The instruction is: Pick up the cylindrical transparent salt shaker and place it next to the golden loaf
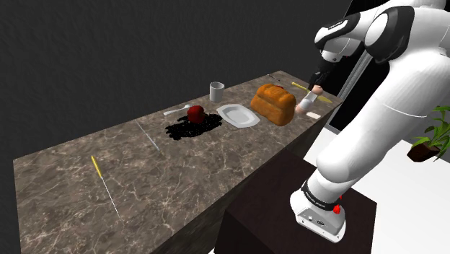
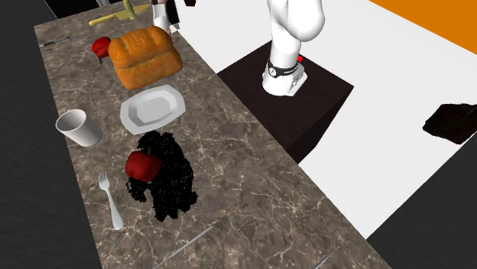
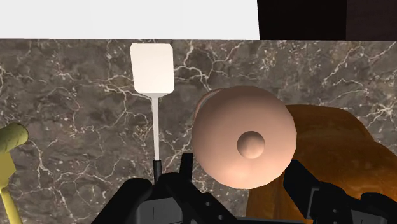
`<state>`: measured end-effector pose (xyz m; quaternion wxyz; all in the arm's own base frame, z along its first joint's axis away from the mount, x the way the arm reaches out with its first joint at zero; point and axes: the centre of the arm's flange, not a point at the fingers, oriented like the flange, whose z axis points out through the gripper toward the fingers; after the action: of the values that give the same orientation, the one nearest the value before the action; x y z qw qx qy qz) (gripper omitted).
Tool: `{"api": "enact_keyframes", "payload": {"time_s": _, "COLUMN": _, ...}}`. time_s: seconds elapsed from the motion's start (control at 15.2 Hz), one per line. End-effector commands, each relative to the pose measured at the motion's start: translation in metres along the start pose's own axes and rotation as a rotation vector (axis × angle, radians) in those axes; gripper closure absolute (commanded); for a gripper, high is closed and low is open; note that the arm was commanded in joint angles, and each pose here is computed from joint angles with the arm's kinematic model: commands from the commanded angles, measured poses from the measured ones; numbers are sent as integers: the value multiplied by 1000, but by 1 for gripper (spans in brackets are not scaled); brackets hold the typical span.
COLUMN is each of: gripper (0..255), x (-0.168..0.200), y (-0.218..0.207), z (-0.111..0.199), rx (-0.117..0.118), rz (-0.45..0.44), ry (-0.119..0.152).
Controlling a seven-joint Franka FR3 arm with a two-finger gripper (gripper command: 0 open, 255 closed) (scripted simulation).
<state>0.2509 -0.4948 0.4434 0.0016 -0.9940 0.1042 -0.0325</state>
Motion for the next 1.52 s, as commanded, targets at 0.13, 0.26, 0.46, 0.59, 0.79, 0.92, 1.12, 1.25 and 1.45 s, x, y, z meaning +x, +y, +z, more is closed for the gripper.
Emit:
{"api": "enact_keyframes", "payload": {"time_s": 0.13, "gripper": 255, "x": -1, "y": 0, "z": 22, "rx": 0, "rz": 0, "ry": 0}}
{"api": "enact_keyframes", "payload": {"time_s": 0.26, "gripper": 255, "x": -2, "y": 0, "z": 32, "rx": 0, "rz": 0, "ry": 0}}
{"api": "enact_keyframes", "payload": {"time_s": 0.46, "gripper": 255, "x": -2, "y": 0, "z": 36, "rx": 0, "rz": 0, "ry": 0}}
{"api": "enact_keyframes", "payload": {"time_s": 0.59, "gripper": 255, "x": -2, "y": 0, "z": 36, "rx": 0, "rz": 0, "ry": 0}}
{"api": "enact_keyframes", "payload": {"time_s": 0.79, "gripper": 255, "x": -2, "y": 0, "z": 36, "rx": 0, "rz": 0, "ry": 0}}
{"api": "enact_keyframes", "payload": {"time_s": 0.92, "gripper": 0, "x": -2, "y": 0, "z": 36, "rx": 0, "rz": 0, "ry": 0}}
{"api": "enact_keyframes", "payload": {"time_s": 1.12, "gripper": 0, "x": -2, "y": 0, "z": 36, "rx": 0, "rz": 0, "ry": 0}}
{"api": "enact_keyframes", "payload": {"time_s": 1.25, "gripper": 0, "x": -2, "y": 0, "z": 22, "rx": 0, "rz": 0, "ry": 0}}
{"api": "enact_keyframes", "payload": {"time_s": 1.45, "gripper": 0, "x": -2, "y": 0, "z": -14, "rx": 0, "rz": 0, "ry": 0}}
